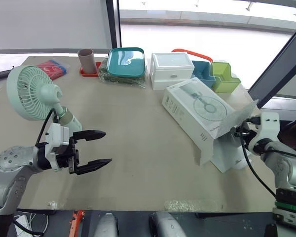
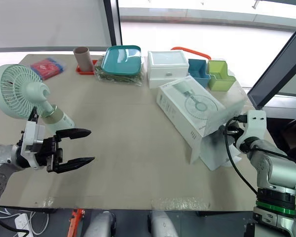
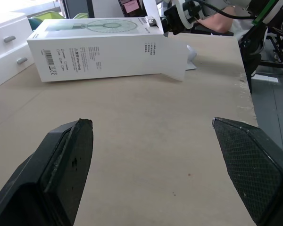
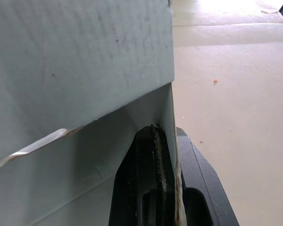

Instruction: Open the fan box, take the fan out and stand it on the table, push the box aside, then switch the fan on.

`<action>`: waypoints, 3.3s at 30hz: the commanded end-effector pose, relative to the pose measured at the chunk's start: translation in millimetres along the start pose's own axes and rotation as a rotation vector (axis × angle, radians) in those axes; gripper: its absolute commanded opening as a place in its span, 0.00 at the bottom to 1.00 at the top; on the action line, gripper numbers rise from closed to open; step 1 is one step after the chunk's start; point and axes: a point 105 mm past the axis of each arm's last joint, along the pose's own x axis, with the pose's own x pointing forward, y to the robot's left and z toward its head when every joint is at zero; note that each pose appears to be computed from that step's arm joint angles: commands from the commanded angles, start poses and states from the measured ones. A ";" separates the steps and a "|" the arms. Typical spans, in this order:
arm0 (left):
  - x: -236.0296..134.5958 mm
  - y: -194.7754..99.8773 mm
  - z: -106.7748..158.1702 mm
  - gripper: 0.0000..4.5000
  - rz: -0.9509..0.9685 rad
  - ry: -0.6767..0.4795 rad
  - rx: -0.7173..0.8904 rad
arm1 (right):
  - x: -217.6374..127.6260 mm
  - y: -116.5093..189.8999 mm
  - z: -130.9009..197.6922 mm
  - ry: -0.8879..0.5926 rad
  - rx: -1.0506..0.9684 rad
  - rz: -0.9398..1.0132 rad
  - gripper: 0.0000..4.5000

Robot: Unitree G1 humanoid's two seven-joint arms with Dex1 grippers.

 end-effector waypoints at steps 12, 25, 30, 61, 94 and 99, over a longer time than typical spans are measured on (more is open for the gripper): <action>-2.2 -0.3 6.4 1.00 -0.007 -0.002 0.037 | -18.7 27.8 49.1 -0.125 -0.062 0.080 0.76; 1.0 2.4 5.3 1.00 -0.019 -0.006 0.044 | -50.5 -1.4 43.9 -0.065 -0.240 0.136 0.98; 2.1 4.3 5.7 1.00 -0.019 -0.009 0.051 | -63.3 11.9 35.7 -0.081 -0.321 0.245 0.98; 13.3 30.7 1.3 1.00 0.143 -0.078 0.076 | -125.4 204.8 58.7 -0.474 -0.419 1.183 0.98; -71.8 -27.0 51.6 1.00 0.988 -0.187 0.093 | -64.5 264.6 65.8 -0.497 -0.430 1.409 0.98; -97.6 -10.2 48.5 1.00 1.210 -0.236 0.094 | -63.9 271.1 69.0 -0.510 -0.428 1.459 0.98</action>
